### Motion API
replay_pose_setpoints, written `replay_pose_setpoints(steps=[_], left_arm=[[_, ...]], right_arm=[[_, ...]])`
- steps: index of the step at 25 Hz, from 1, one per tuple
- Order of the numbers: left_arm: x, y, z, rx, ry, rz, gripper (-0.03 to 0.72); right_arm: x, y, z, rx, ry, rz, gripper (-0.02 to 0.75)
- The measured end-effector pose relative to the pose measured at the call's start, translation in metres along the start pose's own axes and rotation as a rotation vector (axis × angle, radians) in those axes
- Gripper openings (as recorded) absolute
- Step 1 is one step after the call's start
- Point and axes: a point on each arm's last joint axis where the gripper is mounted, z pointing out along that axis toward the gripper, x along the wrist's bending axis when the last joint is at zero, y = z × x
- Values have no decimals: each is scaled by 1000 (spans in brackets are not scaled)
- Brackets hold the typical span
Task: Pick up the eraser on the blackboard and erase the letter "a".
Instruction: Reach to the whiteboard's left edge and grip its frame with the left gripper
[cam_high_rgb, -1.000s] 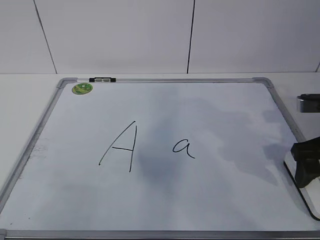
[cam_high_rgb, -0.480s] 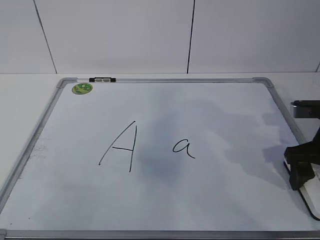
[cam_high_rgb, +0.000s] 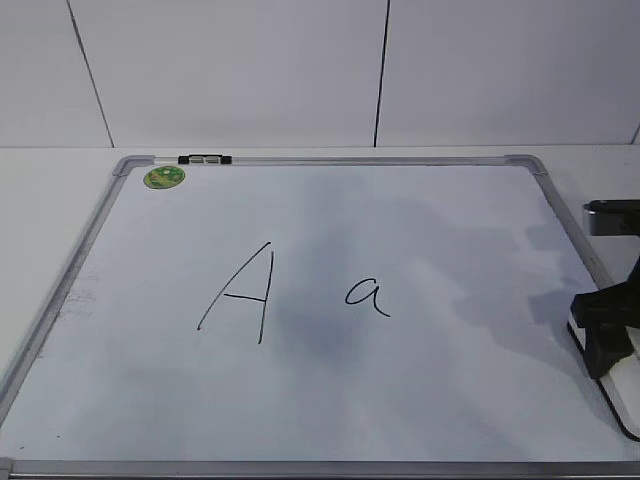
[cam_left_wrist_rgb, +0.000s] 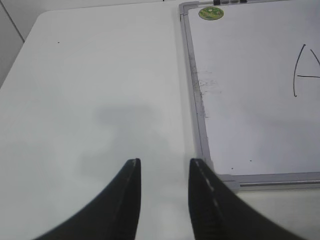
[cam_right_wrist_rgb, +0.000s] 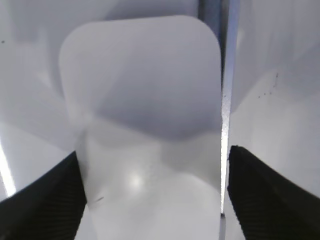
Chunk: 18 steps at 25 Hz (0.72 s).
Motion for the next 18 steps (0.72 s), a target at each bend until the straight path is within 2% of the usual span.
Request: replay_pose_setpoints(steps=[8, 18], left_arm=[[0, 0, 0, 0, 0, 0, 244], [0, 0, 0, 0, 0, 0, 244]], right_arm=[[0, 0, 0, 0, 1, 1, 551], [0, 0, 0, 0, 1, 1, 538]])
